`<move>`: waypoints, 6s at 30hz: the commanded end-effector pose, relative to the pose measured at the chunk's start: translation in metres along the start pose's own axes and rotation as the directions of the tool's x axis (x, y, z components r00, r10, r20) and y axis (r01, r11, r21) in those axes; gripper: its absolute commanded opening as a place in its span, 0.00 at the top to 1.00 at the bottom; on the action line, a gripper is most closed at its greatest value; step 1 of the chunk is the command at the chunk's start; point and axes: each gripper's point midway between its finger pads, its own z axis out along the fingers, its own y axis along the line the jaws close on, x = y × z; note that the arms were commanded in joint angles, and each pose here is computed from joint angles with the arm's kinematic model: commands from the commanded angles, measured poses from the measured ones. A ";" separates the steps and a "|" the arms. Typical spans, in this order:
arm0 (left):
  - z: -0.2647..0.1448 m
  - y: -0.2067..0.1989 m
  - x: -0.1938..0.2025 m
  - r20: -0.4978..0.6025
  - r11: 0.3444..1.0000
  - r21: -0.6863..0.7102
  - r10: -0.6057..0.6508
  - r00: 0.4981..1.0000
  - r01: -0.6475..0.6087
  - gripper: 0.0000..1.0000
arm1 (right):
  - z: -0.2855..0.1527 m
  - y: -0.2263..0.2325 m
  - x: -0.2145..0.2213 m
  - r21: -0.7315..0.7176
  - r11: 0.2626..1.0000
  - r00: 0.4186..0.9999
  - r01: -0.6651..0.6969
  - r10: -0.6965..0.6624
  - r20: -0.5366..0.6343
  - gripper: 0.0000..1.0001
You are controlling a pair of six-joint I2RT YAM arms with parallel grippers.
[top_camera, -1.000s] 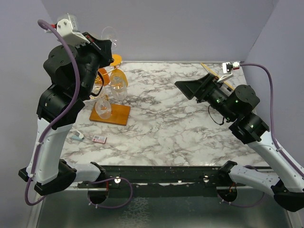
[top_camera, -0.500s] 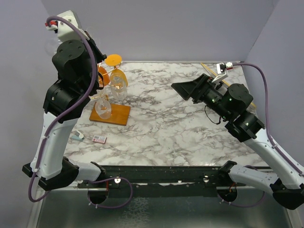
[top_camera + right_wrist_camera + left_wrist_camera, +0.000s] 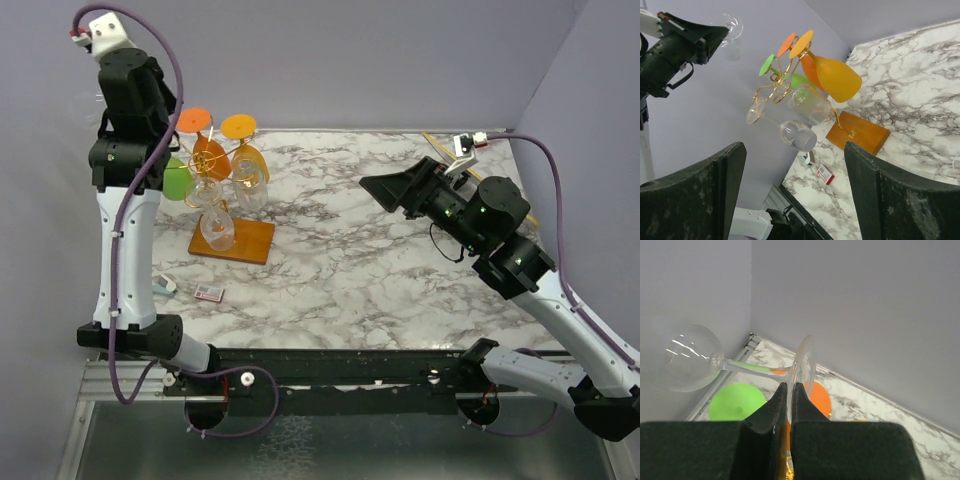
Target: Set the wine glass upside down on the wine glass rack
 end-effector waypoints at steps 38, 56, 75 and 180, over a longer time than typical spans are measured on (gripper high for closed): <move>-0.077 0.110 0.055 -0.140 0.847 -0.222 -0.518 0.844 0.483 1.00 | -0.007 -0.025 0.016 0.092 0.996 0.999 0.017 -0.013 -0.045 0.15; -0.092 0.074 0.102 -0.355 0.799 -0.181 -0.597 0.719 0.574 1.00 | -0.006 -0.032 0.024 0.105 0.994 0.998 -0.006 0.012 -0.057 0.16; -0.065 0.047 0.110 -0.435 0.781 -0.025 -0.571 0.697 0.624 1.00 | -0.012 -0.040 0.023 0.132 0.991 0.999 -0.011 0.015 -0.029 0.16; -0.075 0.107 0.173 -0.328 0.688 -0.394 -0.725 0.606 0.610 0.89 | -0.021 -0.047 0.025 0.161 0.986 0.999 -0.038 0.040 -0.012 0.17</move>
